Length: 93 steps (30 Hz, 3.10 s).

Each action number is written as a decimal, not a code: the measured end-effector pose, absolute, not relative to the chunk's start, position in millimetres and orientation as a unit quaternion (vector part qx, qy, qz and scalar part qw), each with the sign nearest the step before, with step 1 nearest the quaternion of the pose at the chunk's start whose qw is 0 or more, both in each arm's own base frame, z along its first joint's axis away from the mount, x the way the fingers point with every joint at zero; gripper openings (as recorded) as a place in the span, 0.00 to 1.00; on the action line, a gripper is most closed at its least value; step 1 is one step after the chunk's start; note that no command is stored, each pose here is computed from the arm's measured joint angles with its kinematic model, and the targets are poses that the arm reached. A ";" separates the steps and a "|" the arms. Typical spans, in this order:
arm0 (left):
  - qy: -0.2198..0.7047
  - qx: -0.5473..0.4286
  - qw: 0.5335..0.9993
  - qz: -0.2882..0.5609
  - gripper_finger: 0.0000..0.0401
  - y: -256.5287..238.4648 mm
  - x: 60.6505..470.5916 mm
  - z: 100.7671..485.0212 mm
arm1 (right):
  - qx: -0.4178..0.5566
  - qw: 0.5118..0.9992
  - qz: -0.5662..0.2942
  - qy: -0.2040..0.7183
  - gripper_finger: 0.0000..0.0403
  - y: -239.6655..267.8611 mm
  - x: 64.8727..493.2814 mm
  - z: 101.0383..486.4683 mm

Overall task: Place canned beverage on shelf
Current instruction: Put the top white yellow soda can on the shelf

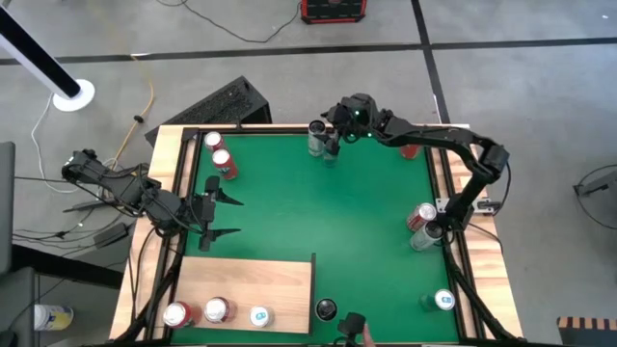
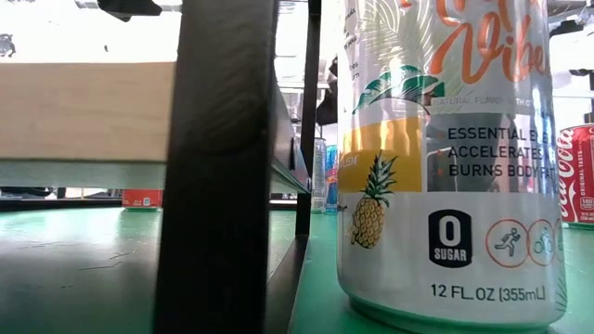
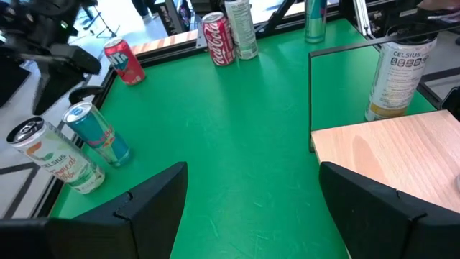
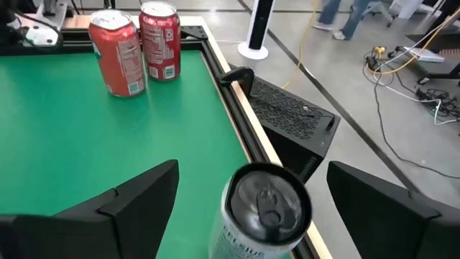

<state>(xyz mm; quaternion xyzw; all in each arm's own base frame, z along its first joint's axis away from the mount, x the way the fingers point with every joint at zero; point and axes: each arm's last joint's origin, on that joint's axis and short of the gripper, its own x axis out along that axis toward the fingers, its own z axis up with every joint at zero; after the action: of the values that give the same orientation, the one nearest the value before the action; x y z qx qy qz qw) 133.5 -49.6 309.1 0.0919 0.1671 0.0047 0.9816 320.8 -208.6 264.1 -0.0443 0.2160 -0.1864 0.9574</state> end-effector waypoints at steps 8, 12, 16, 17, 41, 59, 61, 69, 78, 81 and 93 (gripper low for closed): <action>0.167 0.092 0.982 0.005 0.75 -49.6 133.5 309.1 | -0.031 0.954 -0.190 0.229 0.96 -213.8 318.3 271.4; 0.167 0.091 0.982 0.005 0.75 -49.5 133.4 309.1 | -0.020 0.957 -0.178 0.228 0.96 -220.2 318.9 264.8; 0.173 0.097 0.980 0.003 0.75 -49.4 133.0 308.0 | -0.009 0.961 -0.167 0.220 0.96 -225.6 323.5 255.9; 0.175 0.098 0.980 0.003 0.75 -49.3 132.9 307.6 | -0.009 0.960 -0.171 0.221 0.96 -226.8 324.7 253.1; 0.177 0.102 0.979 0.001 0.75 -49.4 132.8 307.1 | 0.008 0.954 -0.189 0.232 0.96 -238.5 327.5 234.5; 0.177 0.095 0.980 0.003 0.75 -49.3 132.7 307.2 | 0.036 0.952 -0.178 0.245 0.96 -238.9 333.6 218.2; 0.177 0.095 0.980 0.003 0.75 -49.4 132.8 307.2 | 0.035 0.952 -0.177 0.247 0.96 -239.6 334.5 215.4; 0.177 0.098 0.979 0.001 0.75 -49.5 132.8 307.1 | 0.029 0.954 -0.176 0.239 0.91 -238.0 334.0 221.3; 0.177 0.098 0.979 0.001 0.75 -49.4 132.7 307.2 | 0.037 0.951 -0.173 0.253 0.70 -237.0 332.7 218.6; 0.177 0.098 0.979 0.000 0.75 -49.5 132.7 307.2 | 0.036 0.952 -0.172 0.252 0.70 -236.3 331.7 221.4; 0.177 0.101 0.979 0.000 0.75 -49.5 132.8 307.3 | -0.004 0.985 -0.085 0.150 0.70 -191.9 325.4 310.2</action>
<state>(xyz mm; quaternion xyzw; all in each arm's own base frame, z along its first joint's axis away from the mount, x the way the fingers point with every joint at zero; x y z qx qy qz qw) 132.8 -49.5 307.3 0.1011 0.1768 -0.0003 0.9790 325.4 -191.9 310.2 -0.0044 0.1500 -0.0849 0.9850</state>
